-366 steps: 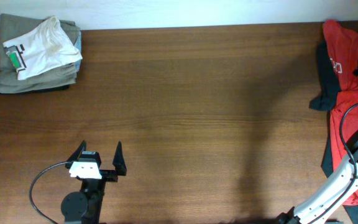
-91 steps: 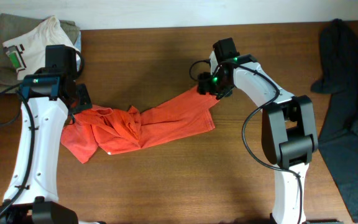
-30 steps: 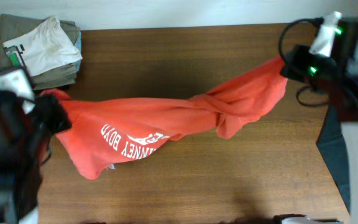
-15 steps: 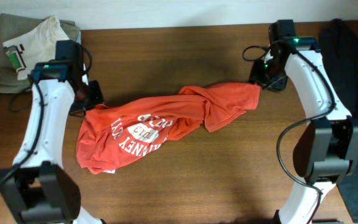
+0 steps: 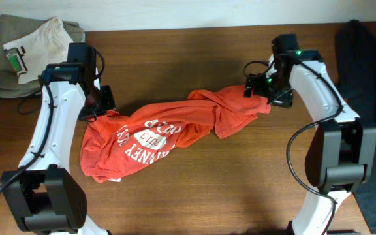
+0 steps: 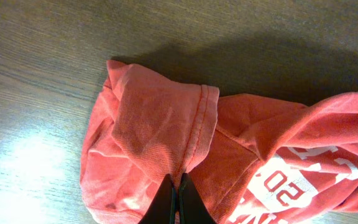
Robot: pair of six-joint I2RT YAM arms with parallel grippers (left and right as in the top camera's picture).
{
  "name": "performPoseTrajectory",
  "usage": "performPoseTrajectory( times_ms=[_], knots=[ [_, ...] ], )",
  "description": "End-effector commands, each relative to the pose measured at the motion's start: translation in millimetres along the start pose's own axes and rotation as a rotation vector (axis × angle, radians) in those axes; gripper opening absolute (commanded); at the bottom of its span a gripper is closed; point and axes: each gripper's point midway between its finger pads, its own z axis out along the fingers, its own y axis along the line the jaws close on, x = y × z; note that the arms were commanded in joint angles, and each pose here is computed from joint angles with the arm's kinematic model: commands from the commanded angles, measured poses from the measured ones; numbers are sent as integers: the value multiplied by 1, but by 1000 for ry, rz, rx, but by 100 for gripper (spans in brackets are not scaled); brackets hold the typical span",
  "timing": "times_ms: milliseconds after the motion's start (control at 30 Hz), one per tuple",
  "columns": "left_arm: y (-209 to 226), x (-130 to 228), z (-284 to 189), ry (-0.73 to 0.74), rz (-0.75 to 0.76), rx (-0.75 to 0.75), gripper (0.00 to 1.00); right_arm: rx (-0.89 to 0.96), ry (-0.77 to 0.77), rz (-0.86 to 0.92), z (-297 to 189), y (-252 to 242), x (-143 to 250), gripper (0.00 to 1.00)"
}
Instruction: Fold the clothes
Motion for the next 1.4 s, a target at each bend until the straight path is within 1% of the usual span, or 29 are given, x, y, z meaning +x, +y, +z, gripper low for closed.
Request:
performPoseTrajectory(
  times_ms=[0,167,267,433,500,567,733,767,833,933,967,1000,1100,1133,1200,1233,1367],
  knots=[
    [-1,2,0,8,-9,5,1,-13,19,53,12,4,12,98],
    [-1,2,0,7,-9,6,1,7,30,63,24,-3,19,98],
    [-1,2,0,10,-9,4,1,109,-31,66,31,-27,11,99],
    [3,2,0,6,-9,-15,1,88,-51,104,28,-44,0,99],
    [4,1,0,3,-9,-21,0,-10,-49,49,28,-36,-4,98],
    [4,1,0,3,-9,-21,1,-30,-44,47,29,-34,-4,97],
    [4,1,0,3,-8,-21,1,-19,14,37,56,-31,5,93],
    [4,1,0,4,-8,-21,1,-17,23,37,63,-32,6,91],
    [4,1,0,4,-9,-22,1,-13,41,39,71,-33,9,83],
    [4,1,0,1,-9,-21,1,-16,43,38,72,-32,9,64],
    [4,0,0,-1,-10,-20,1,-16,42,39,71,-32,9,52],
    [4,-1,0,-4,-10,-20,1,-15,42,45,71,-32,9,44],
    [3,-1,-1,-6,-10,-19,1,-17,27,72,64,-31,5,10],
    [3,-2,-5,-16,-10,-16,1,-22,15,81,55,-30,0,4],
    [4,-4,-16,-43,-12,-9,1,-28,-13,83,35,-28,-7,4],
    [4,-6,-27,-74,-14,-1,1,-34,-36,85,17,-26,-13,4],
    [8,-4,-90,-244,-21,45,1,-65,-157,79,-63,-16,-25,4]
  ],
)
